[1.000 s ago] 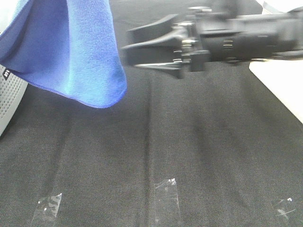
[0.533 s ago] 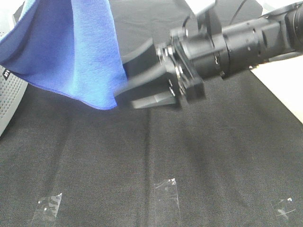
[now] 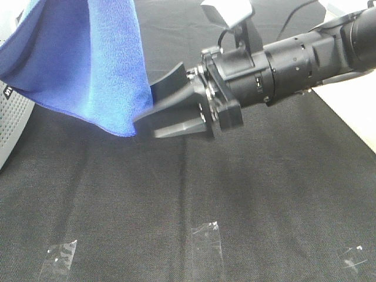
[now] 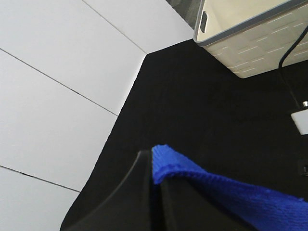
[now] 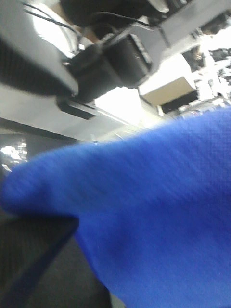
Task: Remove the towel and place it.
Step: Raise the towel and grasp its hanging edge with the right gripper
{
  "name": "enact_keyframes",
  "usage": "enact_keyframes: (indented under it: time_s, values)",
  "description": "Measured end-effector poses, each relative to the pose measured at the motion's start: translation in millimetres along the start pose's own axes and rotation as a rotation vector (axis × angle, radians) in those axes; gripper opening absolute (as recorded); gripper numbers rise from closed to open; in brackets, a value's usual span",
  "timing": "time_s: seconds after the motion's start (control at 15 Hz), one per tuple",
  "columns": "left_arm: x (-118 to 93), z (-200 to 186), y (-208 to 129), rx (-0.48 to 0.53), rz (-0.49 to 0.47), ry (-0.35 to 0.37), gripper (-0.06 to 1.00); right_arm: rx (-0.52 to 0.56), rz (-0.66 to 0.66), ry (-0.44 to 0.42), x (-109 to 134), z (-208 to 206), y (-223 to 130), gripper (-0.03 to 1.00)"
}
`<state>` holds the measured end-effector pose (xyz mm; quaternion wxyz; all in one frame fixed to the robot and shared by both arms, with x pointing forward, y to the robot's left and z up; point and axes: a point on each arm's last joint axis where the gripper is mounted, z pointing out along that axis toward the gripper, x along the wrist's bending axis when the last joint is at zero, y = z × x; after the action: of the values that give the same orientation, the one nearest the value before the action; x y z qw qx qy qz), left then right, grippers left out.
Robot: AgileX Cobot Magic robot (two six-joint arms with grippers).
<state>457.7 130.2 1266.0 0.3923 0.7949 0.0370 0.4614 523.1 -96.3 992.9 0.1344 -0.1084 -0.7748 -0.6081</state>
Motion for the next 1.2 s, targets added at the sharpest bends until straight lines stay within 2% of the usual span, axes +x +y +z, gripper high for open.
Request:
enact_keyframes:
  time_s: [0.2, 0.27, 0.47, 0.53, 0.73, 1.0, 1.2]
  values:
    - [0, 0, 0, 0.000, 0.000, 0.000, 0.00, -0.058, 0.024, -0.013, -1, 0, 5, 0.29]
    - [0, 0, 0, 0.001, 0.000, -0.001, 0.00, -0.059, 0.024, -0.013, -1, 0, 5, 0.25]
    - [0, 0, 0, 0.002, 0.000, -0.002, 0.00, -0.058, 0.029, -0.012, -1, 0, 5, 0.04]
    - [0, 0, 0, 0.003, 0.000, -0.004, 0.00, -0.058, 0.036, -0.012, -1, 0, 5, 0.01]
    - [-1, 0, -1, 0.006, 0.000, -0.006, 0.00, -0.061, 0.052, -0.013, -1, 0, 5, 0.01]
    - [-1, 0, -1, 0.011, -0.002, -0.013, 0.00, -0.084, 0.220, -0.027, -4, 0, 8, 0.01]
    - [-1, 0, -1, 0.010, -0.004, -0.014, 0.00, -0.050, 0.310, -0.099, -9, -14, 27, 0.01]
